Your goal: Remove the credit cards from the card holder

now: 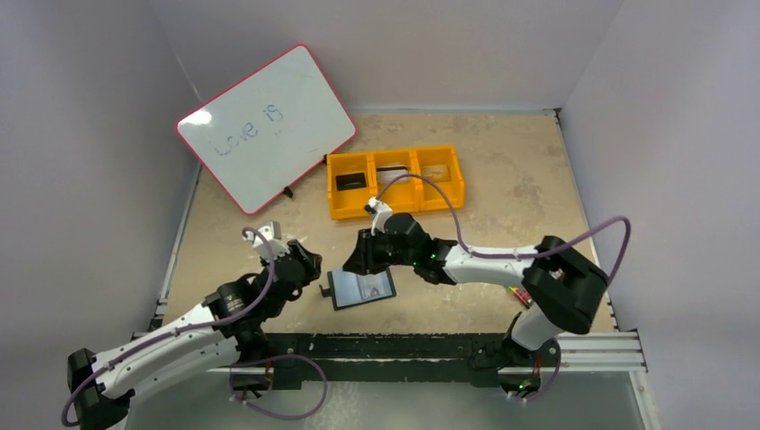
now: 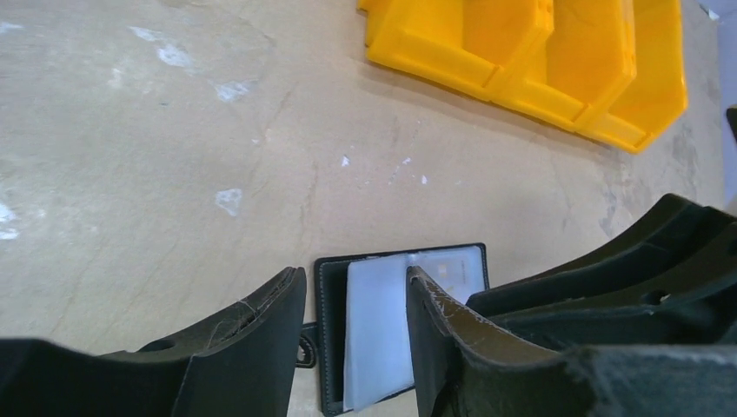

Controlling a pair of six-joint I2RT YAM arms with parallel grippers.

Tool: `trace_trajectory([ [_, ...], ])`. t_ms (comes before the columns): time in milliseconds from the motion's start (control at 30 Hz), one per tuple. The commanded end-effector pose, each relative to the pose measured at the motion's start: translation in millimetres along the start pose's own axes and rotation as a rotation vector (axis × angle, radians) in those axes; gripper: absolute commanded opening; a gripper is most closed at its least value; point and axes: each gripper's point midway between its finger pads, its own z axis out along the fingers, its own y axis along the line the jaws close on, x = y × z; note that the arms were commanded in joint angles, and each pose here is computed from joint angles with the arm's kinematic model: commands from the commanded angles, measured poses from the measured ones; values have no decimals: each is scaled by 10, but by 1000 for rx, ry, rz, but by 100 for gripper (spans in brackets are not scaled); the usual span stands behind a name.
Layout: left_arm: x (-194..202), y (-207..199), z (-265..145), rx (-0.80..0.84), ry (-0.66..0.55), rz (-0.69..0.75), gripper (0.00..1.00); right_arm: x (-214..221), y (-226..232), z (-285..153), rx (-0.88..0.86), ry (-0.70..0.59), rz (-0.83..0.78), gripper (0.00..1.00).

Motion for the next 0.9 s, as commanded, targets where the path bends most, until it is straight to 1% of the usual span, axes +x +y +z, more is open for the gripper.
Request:
trace_trajectory([
  [0,-26,-546,-11,175,39,-30,46,-120,-478,-282,259,-141,49,30],
  [67,100,-697,35,229,83,-34,46,-106,-575,-375,297,-165,65,30],
  [167,295,-956,85,330,152,-63,46,-54,-717,-451,337,-158,87,29],
  [267,529,-1055,148,369,227,-75,46,7,-771,-466,343,-141,104,28],
  [400,742,-1065,209,381,289,-96,46,80,-804,-442,333,-125,128,28],
  [500,811,-1001,236,366,301,-124,46,116,-781,-401,311,-110,133,27],
  [667,914,-858,272,319,322,-108,46,185,-823,-338,315,-73,129,23],
  [733,944,-821,287,305,328,-105,46,222,-878,-322,339,-54,124,22],
  [867,1019,-752,304,297,340,-112,46,224,-1006,-336,404,-55,108,22],
])
